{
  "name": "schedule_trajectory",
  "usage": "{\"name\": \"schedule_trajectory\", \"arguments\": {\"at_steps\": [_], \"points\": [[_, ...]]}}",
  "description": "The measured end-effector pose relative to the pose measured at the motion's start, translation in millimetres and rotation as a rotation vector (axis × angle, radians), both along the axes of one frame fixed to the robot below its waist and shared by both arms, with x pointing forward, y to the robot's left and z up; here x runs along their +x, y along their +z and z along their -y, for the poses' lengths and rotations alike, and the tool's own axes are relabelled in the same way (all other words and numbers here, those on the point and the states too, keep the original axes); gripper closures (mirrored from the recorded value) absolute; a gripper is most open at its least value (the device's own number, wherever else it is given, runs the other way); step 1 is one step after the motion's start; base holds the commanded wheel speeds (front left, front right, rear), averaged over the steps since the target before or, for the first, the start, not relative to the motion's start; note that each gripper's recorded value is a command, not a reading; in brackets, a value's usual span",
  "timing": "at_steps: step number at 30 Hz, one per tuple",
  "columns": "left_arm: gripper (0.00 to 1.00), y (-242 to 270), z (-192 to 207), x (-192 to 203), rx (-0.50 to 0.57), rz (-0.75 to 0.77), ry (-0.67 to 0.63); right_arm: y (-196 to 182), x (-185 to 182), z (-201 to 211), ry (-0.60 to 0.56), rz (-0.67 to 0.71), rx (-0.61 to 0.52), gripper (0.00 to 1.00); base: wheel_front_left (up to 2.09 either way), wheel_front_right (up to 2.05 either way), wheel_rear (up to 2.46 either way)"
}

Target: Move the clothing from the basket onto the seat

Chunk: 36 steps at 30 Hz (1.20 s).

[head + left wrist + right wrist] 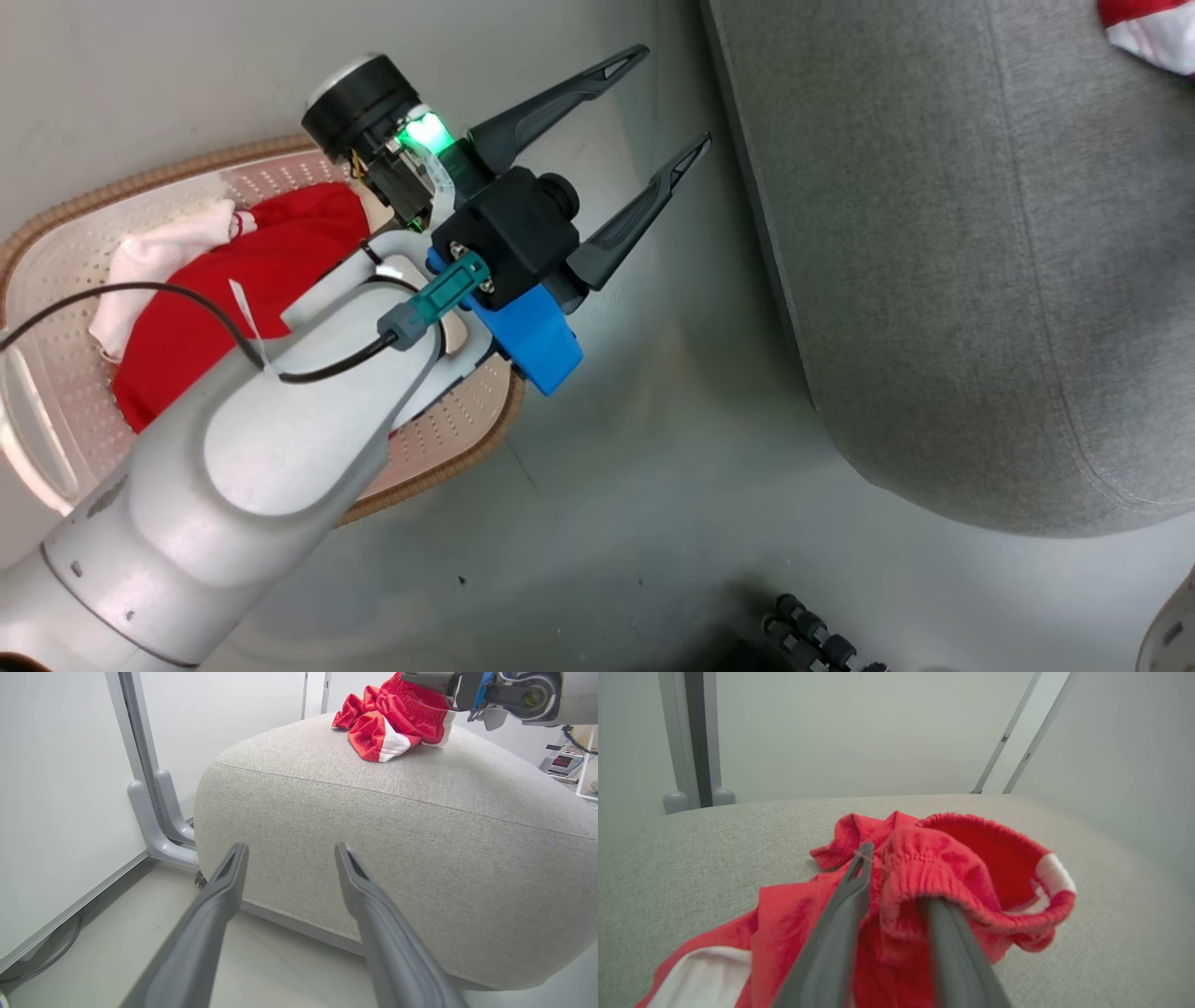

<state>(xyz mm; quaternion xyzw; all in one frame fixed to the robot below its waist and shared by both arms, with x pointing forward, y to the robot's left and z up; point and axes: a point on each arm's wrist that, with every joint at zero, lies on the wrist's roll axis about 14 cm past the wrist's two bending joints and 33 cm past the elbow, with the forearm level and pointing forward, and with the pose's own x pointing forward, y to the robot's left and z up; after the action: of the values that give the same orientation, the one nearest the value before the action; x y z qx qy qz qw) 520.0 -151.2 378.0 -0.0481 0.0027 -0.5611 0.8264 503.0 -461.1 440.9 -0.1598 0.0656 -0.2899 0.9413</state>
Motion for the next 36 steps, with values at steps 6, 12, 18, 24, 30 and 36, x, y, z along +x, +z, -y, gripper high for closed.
{"name": "schedule_trajectory", "arguments": {"at_steps": [6, 12, 18, 24, 30, 36], "points": [[0.0, 26.6, 3.2, -8.3, -0.026, 0.021, 0.003, 6.0, -32.6, -5.0, -0.001, -0.018, 0.003, 0.0, 0.0, 0.0, 0.0], [0.0, 54.7, 0.9, -18.8, -0.039, 0.028, 0.036, 17.3, -73.2, -8.7, -0.013, -0.022, 0.01, 0.0, 0.0, 0.0, 0.0], [0.0, 81.4, -12.3, -28.9, -0.031, 0.027, 0.106, 41.3, -108.6, -12.6, -0.009, 0.011, -0.002, 0.0, 0.0, 0.0, 0.0], [0.0, 121.3, -37.0, -36.2, -0.061, 0.055, 0.213, 78.0, -119.6, -32.6, 0.068, 0.09, -0.042, 0.0, 0.0, 0.0, 0.0], [0.0, 151.8, -80.5, -37.2, -0.086, 0.086, 0.374, 100.9, -105.1, -74.0, 0.203, 0.175, -0.03, 0.0, 0.0, 0.0, 0.0], [0.0, 167.1, -147.2, -37.9, -0.102, 0.095, 0.602, 114.3, -80.3, -134.0, 0.38, 0.245, 0.014, 0.0, 0.0, 0.0, 0.0]]}}
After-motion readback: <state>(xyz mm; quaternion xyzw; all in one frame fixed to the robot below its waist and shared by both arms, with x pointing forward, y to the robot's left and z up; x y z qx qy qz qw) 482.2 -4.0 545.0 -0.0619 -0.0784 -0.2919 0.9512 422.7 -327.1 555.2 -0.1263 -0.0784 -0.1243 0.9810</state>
